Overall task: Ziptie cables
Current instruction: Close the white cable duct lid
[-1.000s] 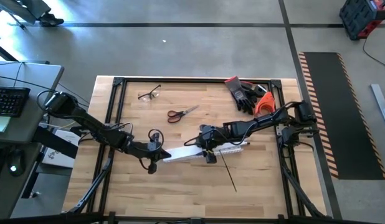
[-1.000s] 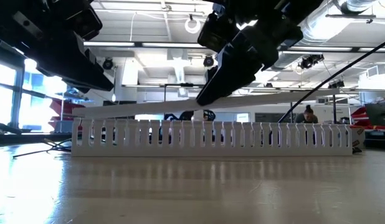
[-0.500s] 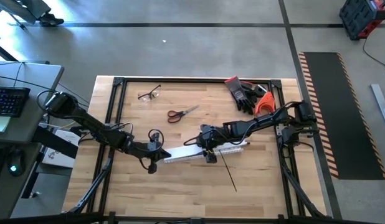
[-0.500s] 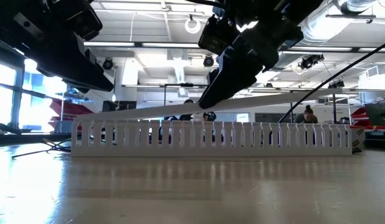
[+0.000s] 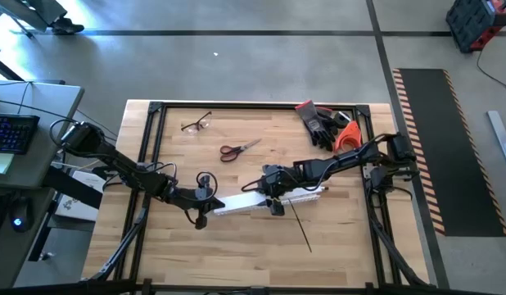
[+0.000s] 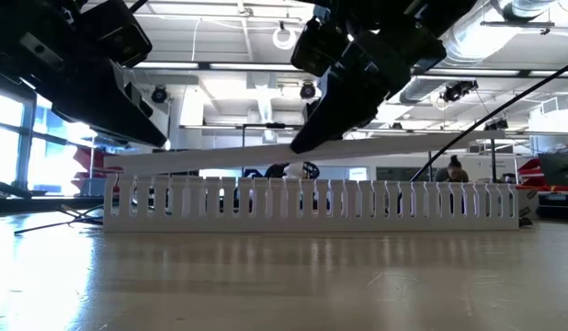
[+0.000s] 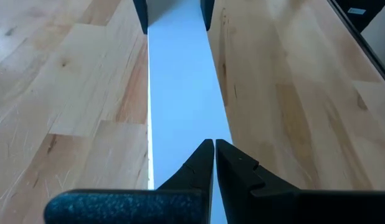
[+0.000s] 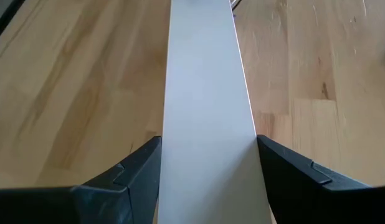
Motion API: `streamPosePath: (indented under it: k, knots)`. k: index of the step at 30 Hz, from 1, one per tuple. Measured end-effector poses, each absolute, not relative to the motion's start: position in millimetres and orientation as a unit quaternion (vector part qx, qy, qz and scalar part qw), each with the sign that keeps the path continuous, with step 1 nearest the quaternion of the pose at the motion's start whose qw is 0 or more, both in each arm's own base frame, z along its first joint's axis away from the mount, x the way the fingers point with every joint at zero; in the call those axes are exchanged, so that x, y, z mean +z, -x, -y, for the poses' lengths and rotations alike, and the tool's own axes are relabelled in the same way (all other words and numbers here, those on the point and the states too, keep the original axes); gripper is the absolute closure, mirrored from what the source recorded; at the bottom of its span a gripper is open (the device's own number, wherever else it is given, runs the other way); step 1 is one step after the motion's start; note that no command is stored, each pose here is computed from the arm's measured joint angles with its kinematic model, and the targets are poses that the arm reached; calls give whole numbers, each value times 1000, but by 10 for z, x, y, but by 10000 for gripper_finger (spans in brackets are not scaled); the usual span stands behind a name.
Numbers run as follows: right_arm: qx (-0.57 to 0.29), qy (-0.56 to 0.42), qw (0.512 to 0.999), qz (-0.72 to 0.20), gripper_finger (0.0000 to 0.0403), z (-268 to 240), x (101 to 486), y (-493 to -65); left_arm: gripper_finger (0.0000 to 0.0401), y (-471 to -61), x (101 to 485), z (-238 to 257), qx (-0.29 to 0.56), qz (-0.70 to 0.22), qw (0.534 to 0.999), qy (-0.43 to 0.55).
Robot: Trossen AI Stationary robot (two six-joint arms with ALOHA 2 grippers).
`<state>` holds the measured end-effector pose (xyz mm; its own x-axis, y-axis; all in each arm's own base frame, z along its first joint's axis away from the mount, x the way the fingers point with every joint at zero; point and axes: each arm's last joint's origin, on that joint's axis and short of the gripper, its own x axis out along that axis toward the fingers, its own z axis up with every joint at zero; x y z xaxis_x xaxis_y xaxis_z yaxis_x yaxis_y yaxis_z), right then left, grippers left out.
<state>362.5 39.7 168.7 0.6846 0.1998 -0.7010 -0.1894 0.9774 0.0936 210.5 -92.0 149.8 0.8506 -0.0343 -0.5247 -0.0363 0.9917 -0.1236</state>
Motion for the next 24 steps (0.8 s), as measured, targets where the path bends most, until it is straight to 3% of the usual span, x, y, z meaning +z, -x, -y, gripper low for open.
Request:
streamPosePath:
  k: [24]
  knots:
    - [98,-3,910,-402,190,-394,1574,-3636,401,-2157,1309,943,15,-302,951,64]
